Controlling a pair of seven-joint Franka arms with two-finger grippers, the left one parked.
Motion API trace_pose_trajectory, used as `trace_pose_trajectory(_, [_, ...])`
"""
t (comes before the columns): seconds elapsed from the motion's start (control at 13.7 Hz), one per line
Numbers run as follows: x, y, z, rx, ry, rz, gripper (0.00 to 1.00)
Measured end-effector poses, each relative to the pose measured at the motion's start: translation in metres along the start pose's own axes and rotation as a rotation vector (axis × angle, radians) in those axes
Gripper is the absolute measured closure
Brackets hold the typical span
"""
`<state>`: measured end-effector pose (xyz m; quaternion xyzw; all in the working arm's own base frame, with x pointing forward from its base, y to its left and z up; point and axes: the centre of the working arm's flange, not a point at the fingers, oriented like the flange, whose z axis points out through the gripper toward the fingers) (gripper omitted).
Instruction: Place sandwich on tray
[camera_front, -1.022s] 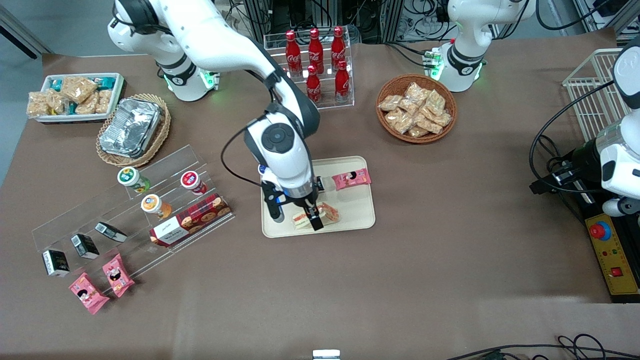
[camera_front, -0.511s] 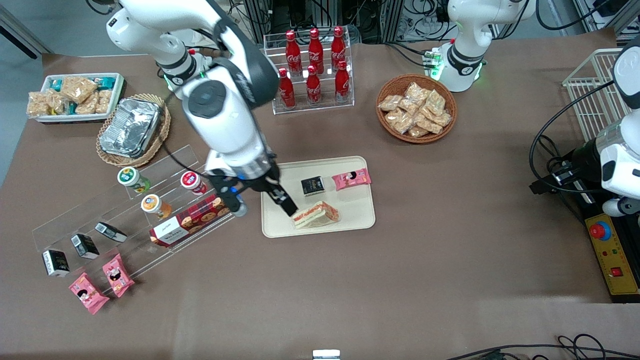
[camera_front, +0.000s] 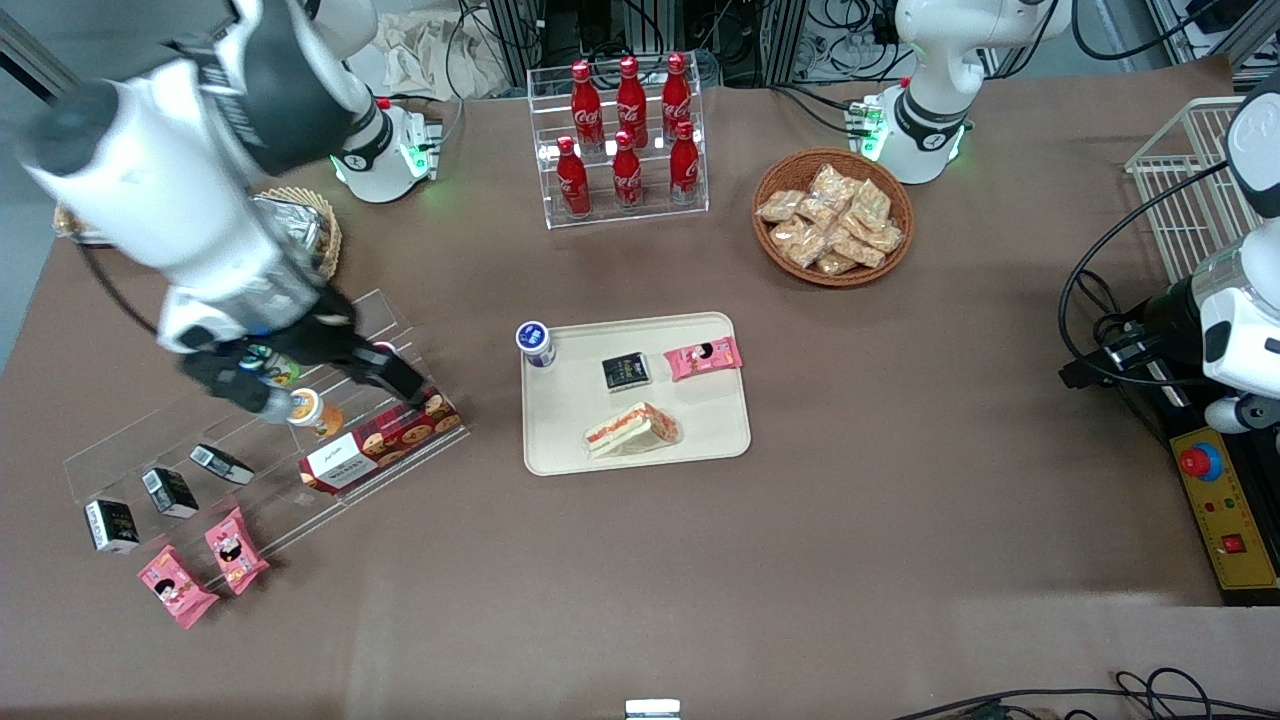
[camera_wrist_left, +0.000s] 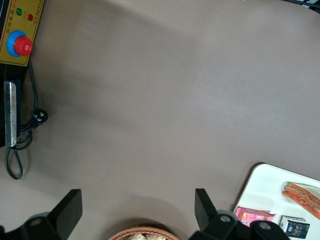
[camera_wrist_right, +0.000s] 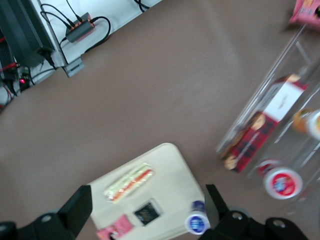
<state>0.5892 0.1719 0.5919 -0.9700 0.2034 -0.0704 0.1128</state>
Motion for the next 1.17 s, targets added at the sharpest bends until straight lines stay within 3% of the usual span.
trace_pose_trajectory(0.29, [0.043, 0.088, -0.028, -0.119, 0.043, -0.248, 0.00])
trace_pose_trajectory(0.58, [0.065, 0.129, -0.043, -0.145, 0.064, -0.264, 0.00])
trace_pose_trajectory(0.66, [0.070, 0.140, -0.046, -0.171, 0.066, -0.287, 0.00])
trace_pose_trajectory(0.8, [0.079, 0.161, -0.049, -0.217, 0.062, -0.355, 0.00])
trace_pose_trajectory(1.02, [0.085, 0.177, -0.052, -0.226, 0.055, -0.374, 0.00])
trace_pose_trajectory(1.17, [0.078, 0.175, -0.051, -0.232, 0.014, -0.378, 0.00])
